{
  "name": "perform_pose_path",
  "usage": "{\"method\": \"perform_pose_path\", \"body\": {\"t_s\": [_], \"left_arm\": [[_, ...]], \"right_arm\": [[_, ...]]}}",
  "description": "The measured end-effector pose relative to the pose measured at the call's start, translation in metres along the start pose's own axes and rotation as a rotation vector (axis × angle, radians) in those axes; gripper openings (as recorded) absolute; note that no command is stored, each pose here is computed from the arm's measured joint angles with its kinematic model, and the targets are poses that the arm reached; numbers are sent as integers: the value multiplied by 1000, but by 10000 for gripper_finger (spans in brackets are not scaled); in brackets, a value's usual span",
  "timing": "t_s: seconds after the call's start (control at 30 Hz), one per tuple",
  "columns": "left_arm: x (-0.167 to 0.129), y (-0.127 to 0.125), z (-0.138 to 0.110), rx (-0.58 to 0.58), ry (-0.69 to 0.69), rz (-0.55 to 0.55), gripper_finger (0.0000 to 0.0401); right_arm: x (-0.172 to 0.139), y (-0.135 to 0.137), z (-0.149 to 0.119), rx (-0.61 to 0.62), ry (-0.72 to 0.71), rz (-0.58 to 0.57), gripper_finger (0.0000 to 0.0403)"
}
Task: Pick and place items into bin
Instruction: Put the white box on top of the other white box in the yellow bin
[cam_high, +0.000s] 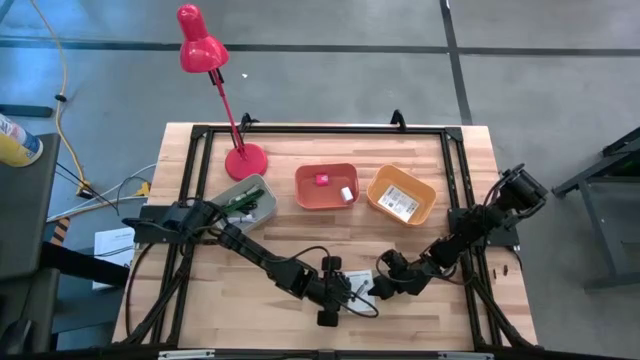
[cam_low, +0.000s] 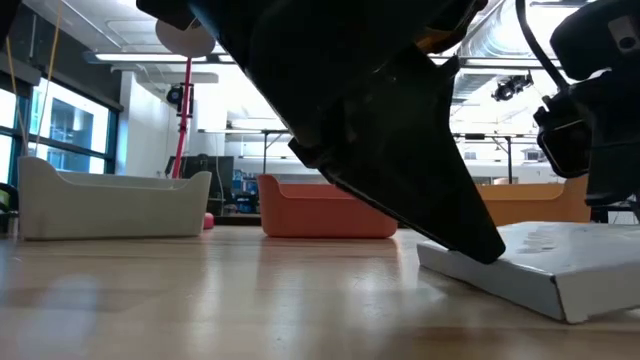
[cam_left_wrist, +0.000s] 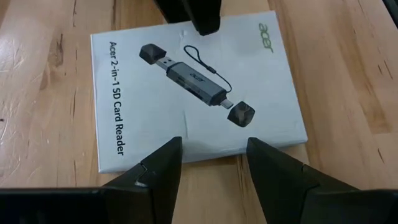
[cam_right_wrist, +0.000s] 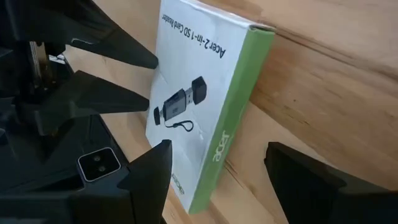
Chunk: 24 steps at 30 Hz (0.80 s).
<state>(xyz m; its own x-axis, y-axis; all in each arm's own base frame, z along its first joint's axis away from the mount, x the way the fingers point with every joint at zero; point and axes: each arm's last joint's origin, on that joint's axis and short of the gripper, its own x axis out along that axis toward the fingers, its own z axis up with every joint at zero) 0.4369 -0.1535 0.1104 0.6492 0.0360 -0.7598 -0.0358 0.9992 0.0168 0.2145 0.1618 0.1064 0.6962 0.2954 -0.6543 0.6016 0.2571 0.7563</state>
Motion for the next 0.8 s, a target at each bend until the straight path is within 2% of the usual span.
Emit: {"method": "perform_pose_path", "body": {"t_s": [0.37, 0.63, 0.8], "left_arm": [[-1, -5, -5, 19, 17, 19, 172], [-1, -6, -7, 26, 24, 30, 172], [-1, -6, -7, 25, 21, 30, 172]], "right_arm": [[14, -4, -2, 8, 9, 21, 248], [27, 18, -3, -65, -68, 75, 247], [28, 18, -2, -87, -98, 61, 216]]}}
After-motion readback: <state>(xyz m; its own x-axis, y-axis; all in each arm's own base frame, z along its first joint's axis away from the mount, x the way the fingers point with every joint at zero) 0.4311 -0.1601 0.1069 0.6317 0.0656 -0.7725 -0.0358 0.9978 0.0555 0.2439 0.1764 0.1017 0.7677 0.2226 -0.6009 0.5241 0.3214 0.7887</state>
